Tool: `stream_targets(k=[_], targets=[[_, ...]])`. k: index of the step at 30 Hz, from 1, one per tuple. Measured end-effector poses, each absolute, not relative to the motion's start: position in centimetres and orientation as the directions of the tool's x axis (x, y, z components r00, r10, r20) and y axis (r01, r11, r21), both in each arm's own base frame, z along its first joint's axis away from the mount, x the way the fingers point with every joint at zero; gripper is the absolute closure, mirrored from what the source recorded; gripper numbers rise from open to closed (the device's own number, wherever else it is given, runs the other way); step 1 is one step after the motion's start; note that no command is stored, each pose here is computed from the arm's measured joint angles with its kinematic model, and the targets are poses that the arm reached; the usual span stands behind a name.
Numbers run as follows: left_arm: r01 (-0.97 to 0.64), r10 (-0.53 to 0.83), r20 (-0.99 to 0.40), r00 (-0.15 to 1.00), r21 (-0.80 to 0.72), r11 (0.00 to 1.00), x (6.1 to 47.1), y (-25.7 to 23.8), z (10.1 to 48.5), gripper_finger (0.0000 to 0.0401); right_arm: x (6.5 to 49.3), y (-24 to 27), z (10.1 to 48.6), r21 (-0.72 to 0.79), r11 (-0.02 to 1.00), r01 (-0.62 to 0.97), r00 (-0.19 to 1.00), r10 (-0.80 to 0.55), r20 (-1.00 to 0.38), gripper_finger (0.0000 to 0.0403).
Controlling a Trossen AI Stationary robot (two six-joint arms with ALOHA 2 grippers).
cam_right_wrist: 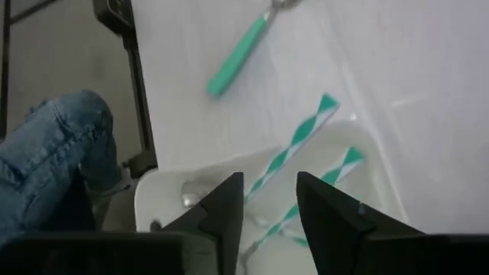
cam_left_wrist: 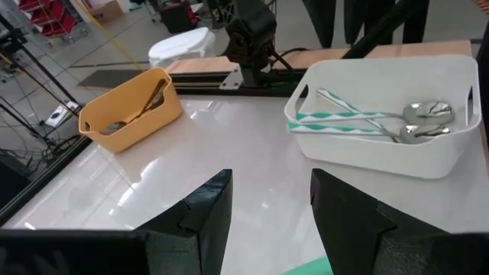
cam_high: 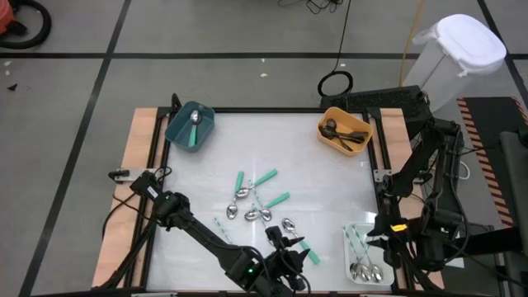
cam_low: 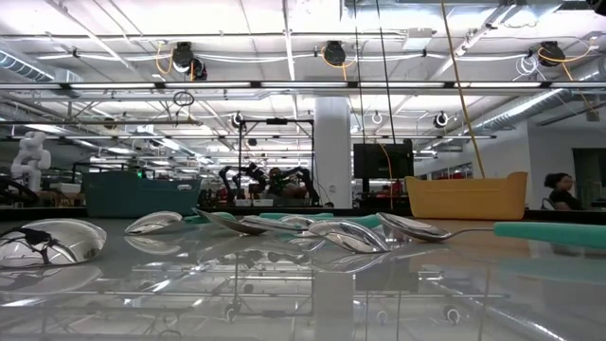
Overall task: Sort silverware by color (type)
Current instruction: Put the patterned green spoon into the white bin
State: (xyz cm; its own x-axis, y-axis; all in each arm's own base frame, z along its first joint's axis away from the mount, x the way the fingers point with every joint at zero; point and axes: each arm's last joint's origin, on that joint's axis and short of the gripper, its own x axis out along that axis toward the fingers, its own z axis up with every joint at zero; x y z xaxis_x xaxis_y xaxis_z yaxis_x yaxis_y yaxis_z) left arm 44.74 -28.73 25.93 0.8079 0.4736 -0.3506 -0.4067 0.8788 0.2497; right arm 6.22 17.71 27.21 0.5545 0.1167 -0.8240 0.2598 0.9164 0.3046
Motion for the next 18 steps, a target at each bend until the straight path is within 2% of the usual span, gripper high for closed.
stream_targets(k=[4,7,11,18], targets=[[-0.406,0.478,-0.362,0.801,0.259,0.876,44.6,-28.6,25.8,0.0224,6.3,18.0,27.3,0.34,0.902,0.268,0.556,0.143,-0.818,0.028],[-0.411,0.485,-0.371,0.792,0.264,0.872,44.6,-28.4,25.6,0.0224,6.5,18.2,27.4,0.341,0.915,0.217,0.587,0.157,-0.795,0.028],[-0.419,0.491,-0.372,0.787,0.261,0.869,44.8,-28.1,25.6,0.0224,7.4,17.8,27.1,0.251,0.939,0.236,0.661,0.035,-0.75,0.028],[-0.42,0.488,-0.379,0.786,0.25,0.872,45.0,-27.8,25.6,0.0224,10.3,17.5,25.2,0.07,0.939,0.336,0.563,-0.141,-0.814,0.028]])
